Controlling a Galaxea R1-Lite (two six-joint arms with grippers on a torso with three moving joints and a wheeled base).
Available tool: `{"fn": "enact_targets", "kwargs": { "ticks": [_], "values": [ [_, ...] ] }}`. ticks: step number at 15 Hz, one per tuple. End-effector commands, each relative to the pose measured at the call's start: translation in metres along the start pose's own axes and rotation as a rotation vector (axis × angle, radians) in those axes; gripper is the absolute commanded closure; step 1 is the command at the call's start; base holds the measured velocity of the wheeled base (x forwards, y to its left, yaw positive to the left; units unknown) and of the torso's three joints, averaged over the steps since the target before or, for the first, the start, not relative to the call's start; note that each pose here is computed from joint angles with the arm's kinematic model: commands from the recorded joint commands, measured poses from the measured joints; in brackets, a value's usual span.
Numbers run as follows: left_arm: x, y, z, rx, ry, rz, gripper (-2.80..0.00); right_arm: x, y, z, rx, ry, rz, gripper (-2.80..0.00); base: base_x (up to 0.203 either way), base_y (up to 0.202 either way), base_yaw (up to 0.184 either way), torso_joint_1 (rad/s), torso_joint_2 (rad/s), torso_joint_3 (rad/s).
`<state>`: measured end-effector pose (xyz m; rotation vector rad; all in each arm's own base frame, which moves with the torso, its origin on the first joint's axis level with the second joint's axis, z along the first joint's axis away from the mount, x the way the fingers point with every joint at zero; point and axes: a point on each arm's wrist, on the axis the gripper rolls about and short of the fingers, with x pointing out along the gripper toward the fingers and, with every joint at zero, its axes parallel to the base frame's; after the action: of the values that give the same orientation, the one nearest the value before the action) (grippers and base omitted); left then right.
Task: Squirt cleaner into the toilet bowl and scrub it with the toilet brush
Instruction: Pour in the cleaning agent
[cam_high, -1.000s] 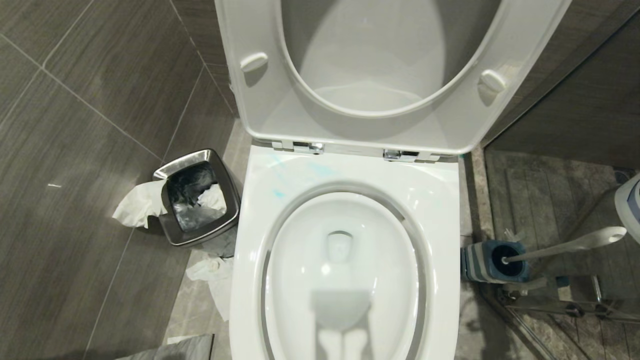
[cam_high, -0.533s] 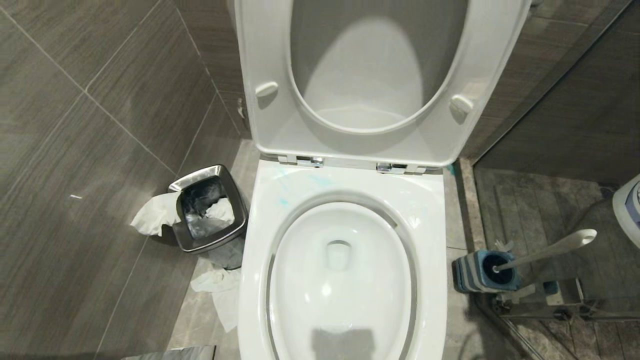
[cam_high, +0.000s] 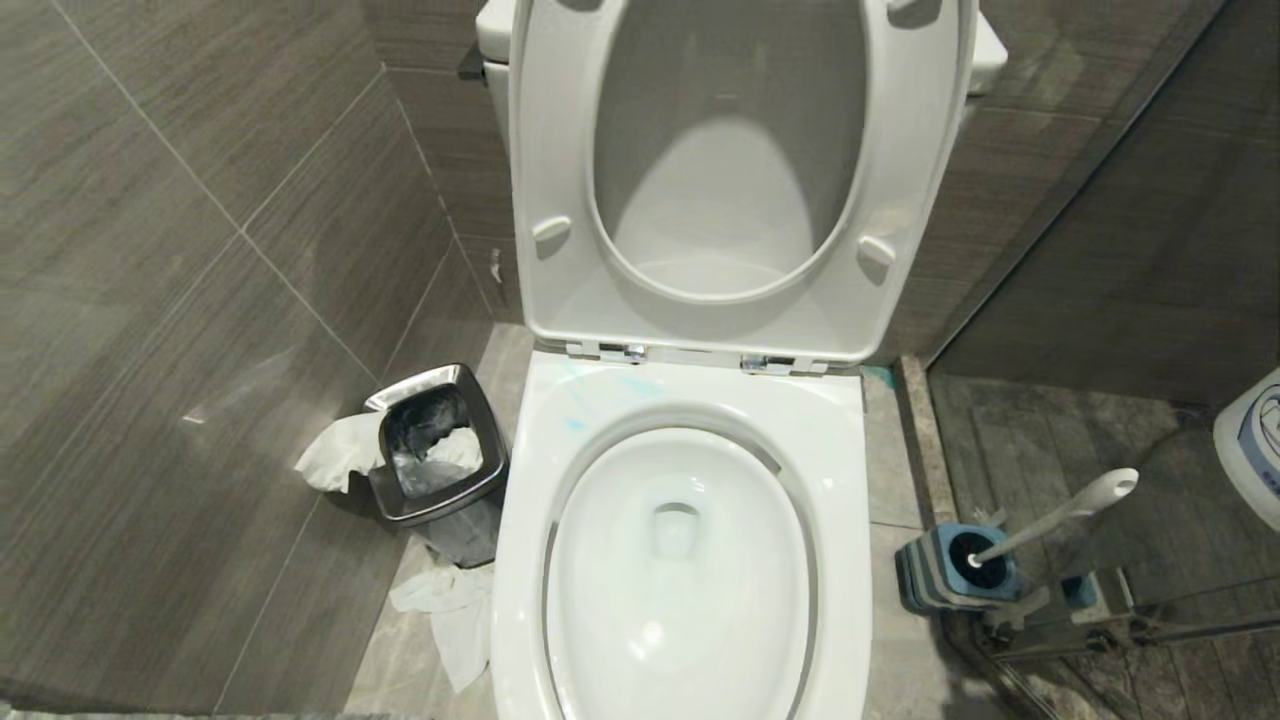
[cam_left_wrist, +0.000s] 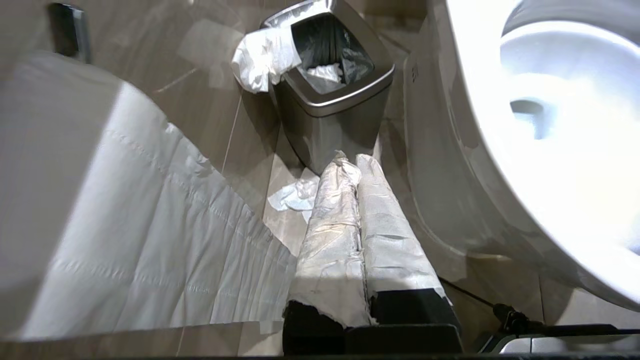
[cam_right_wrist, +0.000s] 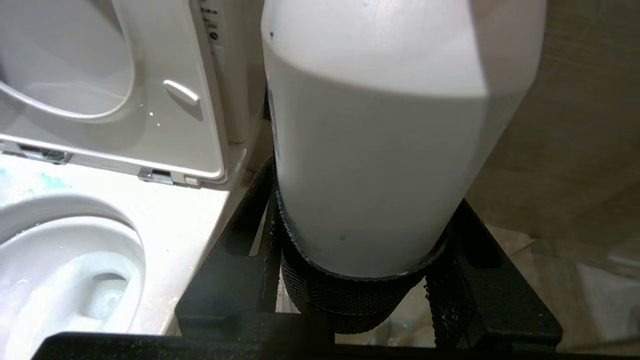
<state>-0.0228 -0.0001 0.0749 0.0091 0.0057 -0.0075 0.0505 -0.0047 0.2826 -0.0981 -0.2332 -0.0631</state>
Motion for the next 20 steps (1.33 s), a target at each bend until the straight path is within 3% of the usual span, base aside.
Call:
{"fn": "enact_targets", "kwargs": {
  "ticks": [1,10,20],
  "values": [
    [0.000,0.000,0.000,0.000,0.004,0.000,0.00,0.001,0.000,-0.002,0.001,0.018,0.007,0.00,0.000,0.000,0.000,0.002,0.00,0.210],
    [0.000,0.000,-0.001,0.000,0.005,0.000,0.00,0.005,0.000,-0.005,0.008,0.069,0.015,0.00,0.000,0.000,0.000,-0.001,0.00,0.193],
    [0.000,0.000,-0.001,0.000,0.006,-0.002,0.00,0.048,0.005,-0.008,0.013,0.185,0.064,0.00,0.000,0.000,0.000,0.000,0.00,0.012]
  ]
}}
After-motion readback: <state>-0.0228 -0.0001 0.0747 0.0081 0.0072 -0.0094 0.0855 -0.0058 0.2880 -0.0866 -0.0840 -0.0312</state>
